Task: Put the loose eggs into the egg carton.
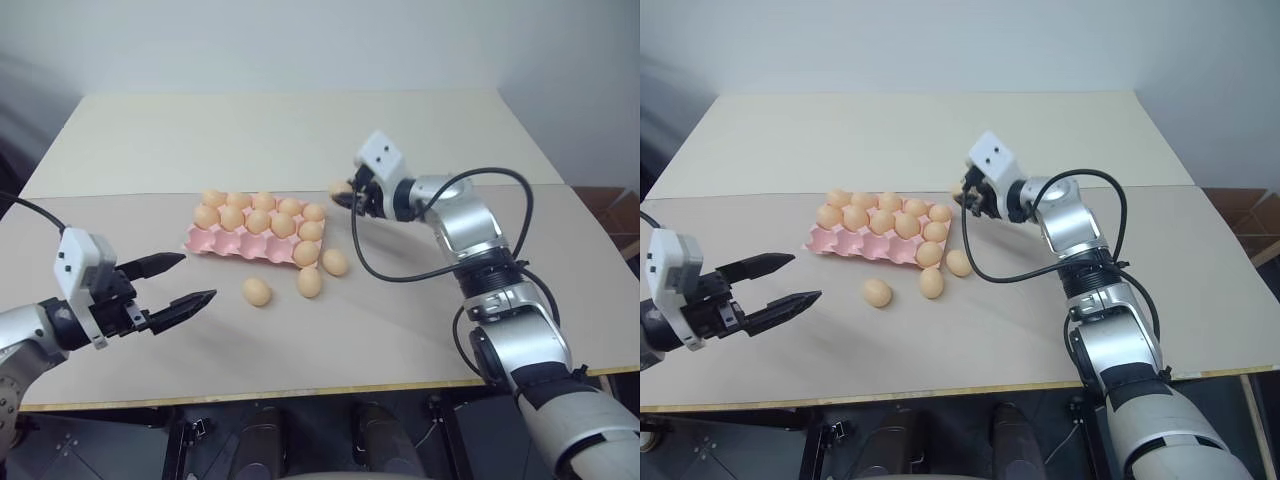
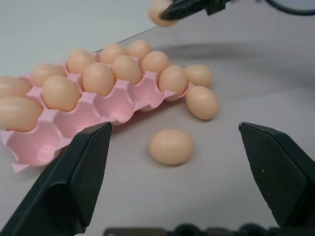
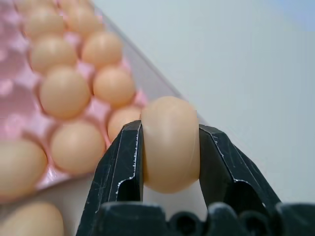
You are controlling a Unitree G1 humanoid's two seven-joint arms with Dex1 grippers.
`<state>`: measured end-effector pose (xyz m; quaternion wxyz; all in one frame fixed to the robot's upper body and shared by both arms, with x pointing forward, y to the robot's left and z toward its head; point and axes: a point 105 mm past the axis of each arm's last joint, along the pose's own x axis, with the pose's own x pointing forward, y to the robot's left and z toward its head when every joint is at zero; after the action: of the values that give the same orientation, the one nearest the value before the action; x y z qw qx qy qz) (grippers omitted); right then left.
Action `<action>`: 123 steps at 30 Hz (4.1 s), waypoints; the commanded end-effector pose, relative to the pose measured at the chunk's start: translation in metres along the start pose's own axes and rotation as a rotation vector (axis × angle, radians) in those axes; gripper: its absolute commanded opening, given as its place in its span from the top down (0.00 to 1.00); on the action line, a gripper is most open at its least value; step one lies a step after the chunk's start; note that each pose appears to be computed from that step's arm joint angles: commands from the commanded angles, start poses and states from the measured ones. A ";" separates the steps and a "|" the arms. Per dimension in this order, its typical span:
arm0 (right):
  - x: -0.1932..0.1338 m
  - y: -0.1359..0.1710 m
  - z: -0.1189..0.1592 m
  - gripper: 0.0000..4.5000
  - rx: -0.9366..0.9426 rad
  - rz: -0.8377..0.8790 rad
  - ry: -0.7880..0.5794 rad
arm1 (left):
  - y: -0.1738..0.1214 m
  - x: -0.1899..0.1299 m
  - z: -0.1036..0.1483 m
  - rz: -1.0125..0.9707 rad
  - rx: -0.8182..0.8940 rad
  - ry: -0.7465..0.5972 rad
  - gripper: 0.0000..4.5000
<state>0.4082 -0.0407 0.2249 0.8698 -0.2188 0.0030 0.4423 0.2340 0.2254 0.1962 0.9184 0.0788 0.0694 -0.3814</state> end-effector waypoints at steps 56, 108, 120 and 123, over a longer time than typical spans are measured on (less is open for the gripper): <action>-0.135 0.052 -0.050 0.01 -0.097 0.167 -0.011 | 0.018 -0.024 -0.001 0.015 0.040 0.038 0.00; 0.042 0.083 0.036 0.58 -0.200 0.165 -0.134 | 0.033 -0.030 0.006 0.092 0.046 -0.040 0.00; 0.096 0.112 0.025 0.58 -0.165 0.181 -0.051 | 0.023 -0.037 0.000 0.123 0.047 -0.021 0.00; 0.100 0.114 0.024 0.52 -0.163 0.176 -0.045 | 0.023 -0.036 0.000 0.124 0.046 -0.020 0.00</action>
<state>0.3777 0.0969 0.1662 0.8069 -0.2762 0.0010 0.5221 0.2274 0.2680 0.1948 0.9391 0.0855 0.0651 -0.3265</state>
